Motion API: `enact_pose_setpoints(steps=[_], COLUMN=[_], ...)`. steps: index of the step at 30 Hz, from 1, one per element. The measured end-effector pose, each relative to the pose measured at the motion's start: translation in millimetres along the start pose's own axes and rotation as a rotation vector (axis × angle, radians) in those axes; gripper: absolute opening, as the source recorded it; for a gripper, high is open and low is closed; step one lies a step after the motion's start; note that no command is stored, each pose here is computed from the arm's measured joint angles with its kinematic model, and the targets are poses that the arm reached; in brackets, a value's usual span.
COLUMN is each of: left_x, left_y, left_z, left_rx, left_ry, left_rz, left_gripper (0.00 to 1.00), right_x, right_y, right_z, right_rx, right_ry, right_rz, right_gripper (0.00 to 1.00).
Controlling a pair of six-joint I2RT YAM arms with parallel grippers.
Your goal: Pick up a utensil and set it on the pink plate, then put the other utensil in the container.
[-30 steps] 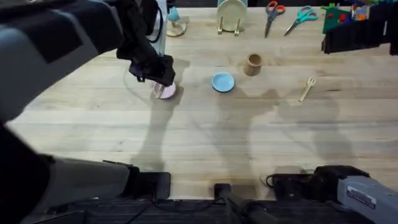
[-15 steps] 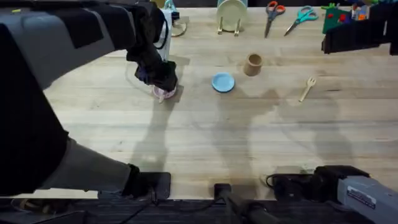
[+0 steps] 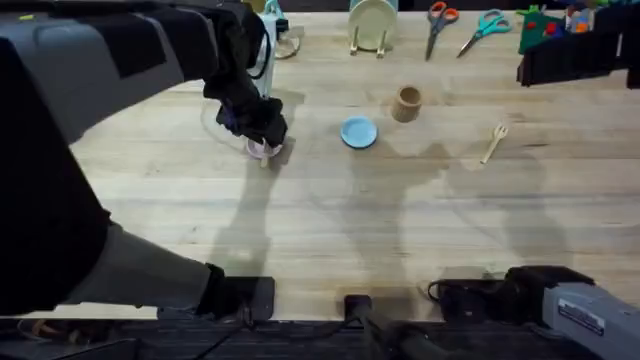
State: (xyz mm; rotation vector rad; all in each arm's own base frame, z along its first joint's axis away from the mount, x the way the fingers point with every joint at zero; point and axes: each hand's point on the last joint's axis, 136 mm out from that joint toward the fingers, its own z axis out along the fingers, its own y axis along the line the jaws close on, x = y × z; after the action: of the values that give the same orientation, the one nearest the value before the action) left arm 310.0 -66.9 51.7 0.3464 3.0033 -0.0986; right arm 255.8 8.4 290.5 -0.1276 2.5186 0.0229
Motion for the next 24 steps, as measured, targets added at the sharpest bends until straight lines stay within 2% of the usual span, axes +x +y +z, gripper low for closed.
enact_pose_setpoints(steps=[8,15,19,22,24], left_x=[-1.7,-6.5,-3.6,-3.2,-3.4], left_y=[-0.2,-2.3,-3.9,-4.8,-5.5], left_z=[-6,-46,-72,-89,-99], left_rx=[-0.001,-0.007,-0.009,-0.012,-0.013], left_ry=[-0.021,-0.139,-0.203,-0.257,-0.293], left_rz=[0.001,0.008,0.011,0.012,0.013], left_gripper=[0.269,0.419,0.572,0.76,0.837], right_x=[0,0,0,0,0], right_y=[0,0,0,0,0], right_z=[0,0,0,0,0], right_rx=[0.0,0.0,0.0,0.0,0.0], right_ry=[0.0,0.0,0.0,0.0,0.0], right_rz=[0.0,0.0,0.0,0.0,0.0], right_gripper=[0.996,0.995,0.996,0.996,0.996])
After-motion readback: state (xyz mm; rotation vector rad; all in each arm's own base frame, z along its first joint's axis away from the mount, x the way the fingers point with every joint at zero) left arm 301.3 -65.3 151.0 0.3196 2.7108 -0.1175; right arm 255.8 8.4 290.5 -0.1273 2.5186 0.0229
